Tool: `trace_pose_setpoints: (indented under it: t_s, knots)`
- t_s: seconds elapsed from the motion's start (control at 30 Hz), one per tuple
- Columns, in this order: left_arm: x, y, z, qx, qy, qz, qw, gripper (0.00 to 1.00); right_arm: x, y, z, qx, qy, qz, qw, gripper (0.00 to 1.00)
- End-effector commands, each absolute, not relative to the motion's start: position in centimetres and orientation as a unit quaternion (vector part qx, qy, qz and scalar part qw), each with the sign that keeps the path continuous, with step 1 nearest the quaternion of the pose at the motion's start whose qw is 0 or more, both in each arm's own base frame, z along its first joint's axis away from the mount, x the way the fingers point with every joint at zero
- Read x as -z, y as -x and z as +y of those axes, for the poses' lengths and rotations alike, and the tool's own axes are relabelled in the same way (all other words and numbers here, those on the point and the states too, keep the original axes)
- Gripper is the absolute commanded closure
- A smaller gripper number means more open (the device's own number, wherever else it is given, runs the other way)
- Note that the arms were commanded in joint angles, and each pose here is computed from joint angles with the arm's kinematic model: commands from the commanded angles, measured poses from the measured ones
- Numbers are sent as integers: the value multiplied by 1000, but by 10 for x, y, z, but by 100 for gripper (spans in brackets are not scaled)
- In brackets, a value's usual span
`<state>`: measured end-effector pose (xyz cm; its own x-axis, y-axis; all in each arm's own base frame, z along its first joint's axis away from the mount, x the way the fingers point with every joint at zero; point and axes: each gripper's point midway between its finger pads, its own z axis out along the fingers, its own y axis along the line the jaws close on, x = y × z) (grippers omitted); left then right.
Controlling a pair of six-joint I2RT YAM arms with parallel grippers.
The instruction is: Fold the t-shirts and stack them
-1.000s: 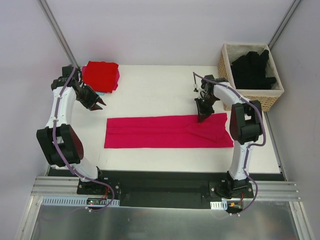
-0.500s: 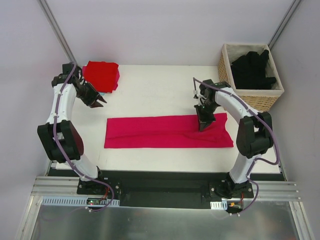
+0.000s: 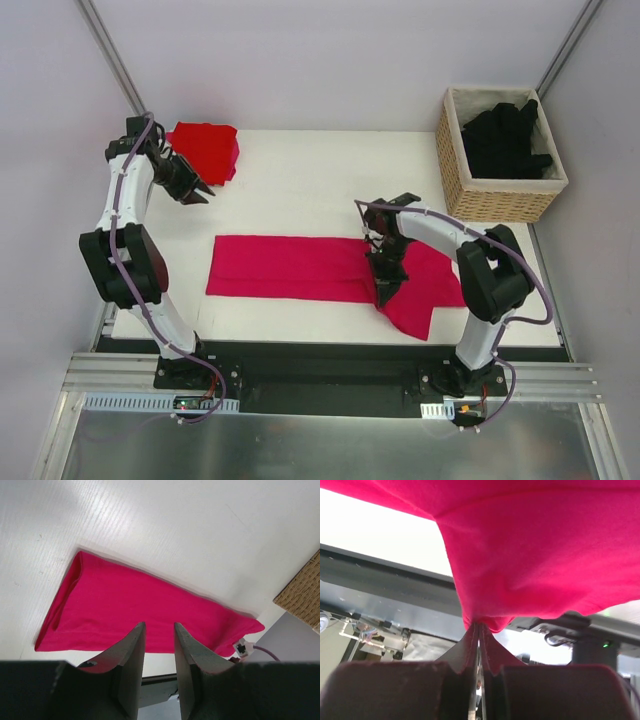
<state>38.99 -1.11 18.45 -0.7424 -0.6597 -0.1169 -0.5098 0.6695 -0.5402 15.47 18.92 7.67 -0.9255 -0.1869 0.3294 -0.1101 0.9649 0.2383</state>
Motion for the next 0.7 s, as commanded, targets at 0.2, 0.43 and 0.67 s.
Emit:
trace_pose_setpoints:
  t_s: [0.2, 0.43, 0.67]
  knots:
    - [-185, -384, -14, 255, 319, 902, 138, 72, -101, -150, 144, -21, -68, -989, 133, 58]
    - [-195, -375, -12, 247, 321, 901, 154, 72, -100, -194, 103, -103, -55, -991, 63, 58]
    - [-203, -375, -12, 250, 323, 897, 170, 72, -62, -237, 36, -46, 71, -994, 65, 58]
